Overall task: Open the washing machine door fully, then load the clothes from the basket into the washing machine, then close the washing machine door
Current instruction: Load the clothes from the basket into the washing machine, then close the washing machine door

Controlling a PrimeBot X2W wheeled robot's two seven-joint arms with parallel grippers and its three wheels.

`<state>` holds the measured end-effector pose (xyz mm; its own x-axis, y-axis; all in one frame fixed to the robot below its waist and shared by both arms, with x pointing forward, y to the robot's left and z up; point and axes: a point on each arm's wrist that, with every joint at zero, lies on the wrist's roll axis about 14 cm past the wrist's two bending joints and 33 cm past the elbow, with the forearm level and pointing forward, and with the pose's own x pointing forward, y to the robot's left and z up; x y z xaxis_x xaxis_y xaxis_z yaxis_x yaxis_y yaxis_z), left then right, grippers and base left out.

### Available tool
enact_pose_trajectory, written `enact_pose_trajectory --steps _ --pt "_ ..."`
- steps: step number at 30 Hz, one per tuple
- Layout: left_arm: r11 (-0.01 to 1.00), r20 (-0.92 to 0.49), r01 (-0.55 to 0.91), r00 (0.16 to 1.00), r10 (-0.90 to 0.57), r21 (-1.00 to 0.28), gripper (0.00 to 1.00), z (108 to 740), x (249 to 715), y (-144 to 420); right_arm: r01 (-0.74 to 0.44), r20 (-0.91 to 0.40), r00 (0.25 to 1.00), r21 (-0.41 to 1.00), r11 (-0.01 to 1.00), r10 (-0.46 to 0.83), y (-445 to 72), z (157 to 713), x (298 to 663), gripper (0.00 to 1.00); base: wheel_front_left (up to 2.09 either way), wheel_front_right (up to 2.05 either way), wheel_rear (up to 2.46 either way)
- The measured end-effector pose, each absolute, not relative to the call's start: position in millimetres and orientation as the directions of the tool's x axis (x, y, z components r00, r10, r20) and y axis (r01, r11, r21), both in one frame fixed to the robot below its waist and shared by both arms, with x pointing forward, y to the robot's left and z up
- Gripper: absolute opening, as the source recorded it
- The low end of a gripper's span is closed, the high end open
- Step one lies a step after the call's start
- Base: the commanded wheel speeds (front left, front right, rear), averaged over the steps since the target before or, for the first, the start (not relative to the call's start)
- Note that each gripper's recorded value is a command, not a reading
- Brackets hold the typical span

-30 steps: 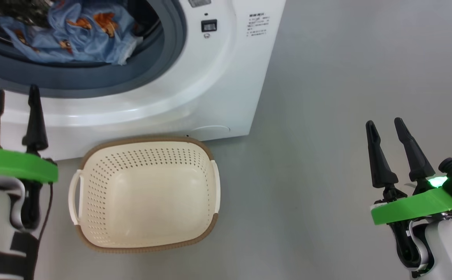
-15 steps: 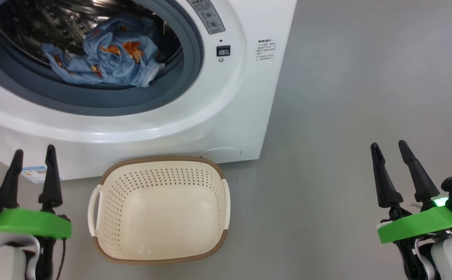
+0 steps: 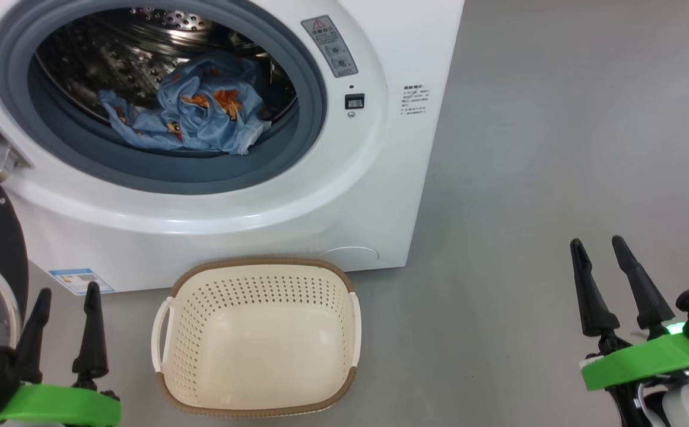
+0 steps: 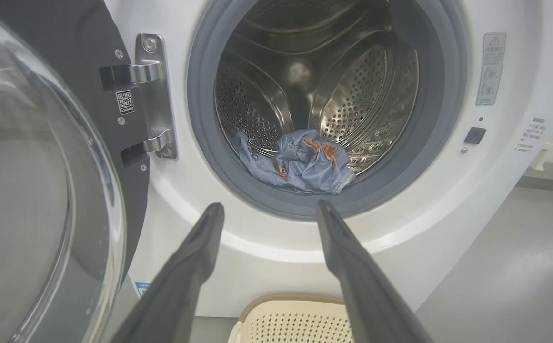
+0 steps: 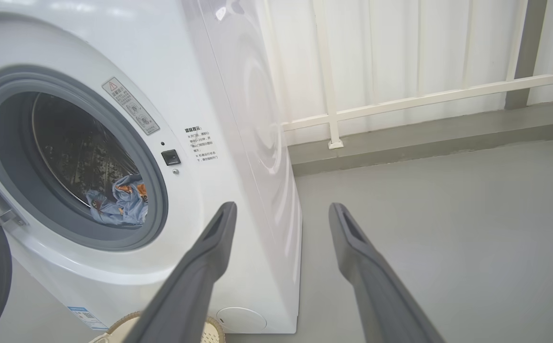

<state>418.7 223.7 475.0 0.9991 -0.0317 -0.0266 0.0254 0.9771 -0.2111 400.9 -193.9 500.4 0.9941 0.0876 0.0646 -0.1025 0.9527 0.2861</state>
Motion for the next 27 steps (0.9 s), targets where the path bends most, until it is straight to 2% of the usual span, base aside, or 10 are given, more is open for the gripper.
enact_pose_trajectory --steps 12,27 --pt "0.977 -0.032 -0.004 0.999 -0.002 -0.213 1.0 472.0 402.0 229.7 -0.092 0.048 0.995 0.286 0.954 0.082 -196.3 495.1 394.5 1.0 0.0 0.0 0.0" --pt "0.982 -0.021 0.008 1.0 -0.012 -0.191 1.0 475.9 403.1 227.2 -0.083 0.058 0.996 0.285 0.955 0.07 -200.4 498.8 391.3 1.0 0.0 0.0 0.0"
